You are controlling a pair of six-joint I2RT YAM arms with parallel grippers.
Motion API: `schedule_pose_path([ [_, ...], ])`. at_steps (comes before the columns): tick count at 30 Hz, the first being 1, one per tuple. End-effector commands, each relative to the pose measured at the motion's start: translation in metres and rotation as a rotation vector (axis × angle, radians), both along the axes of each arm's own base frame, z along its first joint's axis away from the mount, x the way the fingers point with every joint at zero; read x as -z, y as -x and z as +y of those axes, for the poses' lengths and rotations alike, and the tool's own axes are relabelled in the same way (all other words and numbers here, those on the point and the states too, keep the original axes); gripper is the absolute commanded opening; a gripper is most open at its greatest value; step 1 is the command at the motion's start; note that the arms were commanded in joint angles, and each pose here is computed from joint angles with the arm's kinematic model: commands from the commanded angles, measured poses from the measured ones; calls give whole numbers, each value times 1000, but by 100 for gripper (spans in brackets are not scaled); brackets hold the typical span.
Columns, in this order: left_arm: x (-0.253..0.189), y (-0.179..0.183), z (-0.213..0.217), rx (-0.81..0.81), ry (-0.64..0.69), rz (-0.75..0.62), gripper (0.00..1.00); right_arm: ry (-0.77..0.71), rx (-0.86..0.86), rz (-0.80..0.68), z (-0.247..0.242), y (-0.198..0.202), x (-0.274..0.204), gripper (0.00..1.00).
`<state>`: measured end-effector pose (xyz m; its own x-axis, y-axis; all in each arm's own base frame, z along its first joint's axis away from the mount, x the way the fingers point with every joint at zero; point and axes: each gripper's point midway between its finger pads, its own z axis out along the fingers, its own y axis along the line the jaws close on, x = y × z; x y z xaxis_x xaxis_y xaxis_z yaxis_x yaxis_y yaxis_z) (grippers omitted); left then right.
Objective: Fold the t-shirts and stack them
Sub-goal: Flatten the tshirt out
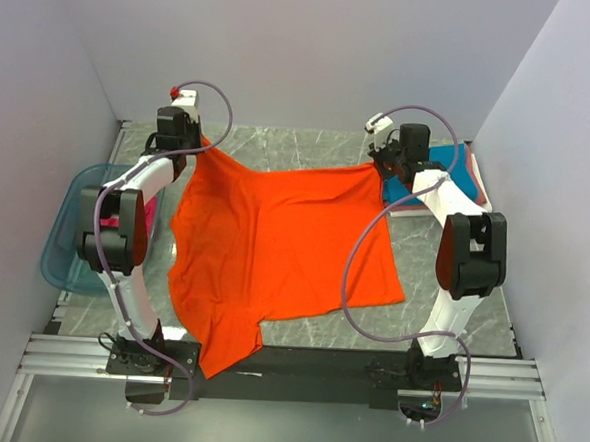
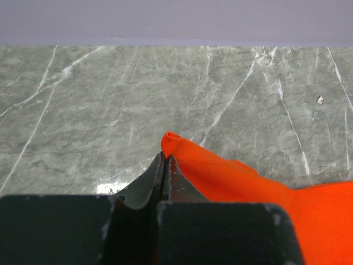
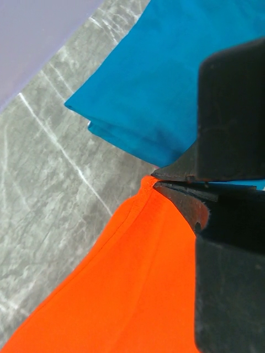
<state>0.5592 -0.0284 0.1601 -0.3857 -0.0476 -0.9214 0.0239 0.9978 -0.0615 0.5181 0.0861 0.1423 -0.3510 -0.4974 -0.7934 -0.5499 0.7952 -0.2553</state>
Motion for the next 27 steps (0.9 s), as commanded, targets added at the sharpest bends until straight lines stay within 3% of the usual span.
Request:
schedule_pose_path([
  [1, -26, -19, -4, 35, -3, -65, 0, 22, 15, -74, -2, -18, -25, 0],
  [7, -10, -15, 1, 31, -33, -39, 0, 21, 16, -89, -7, -20, -27, 0],
  [15, -53, 17, 3, 35, -47, -171, 0, -6, -48, -75, 2, -11, -19, 0],
  [27, -35, 30, -9, 95, -31, -124, 0, -37, -93, -81, 9, 4, -24, 0],
])
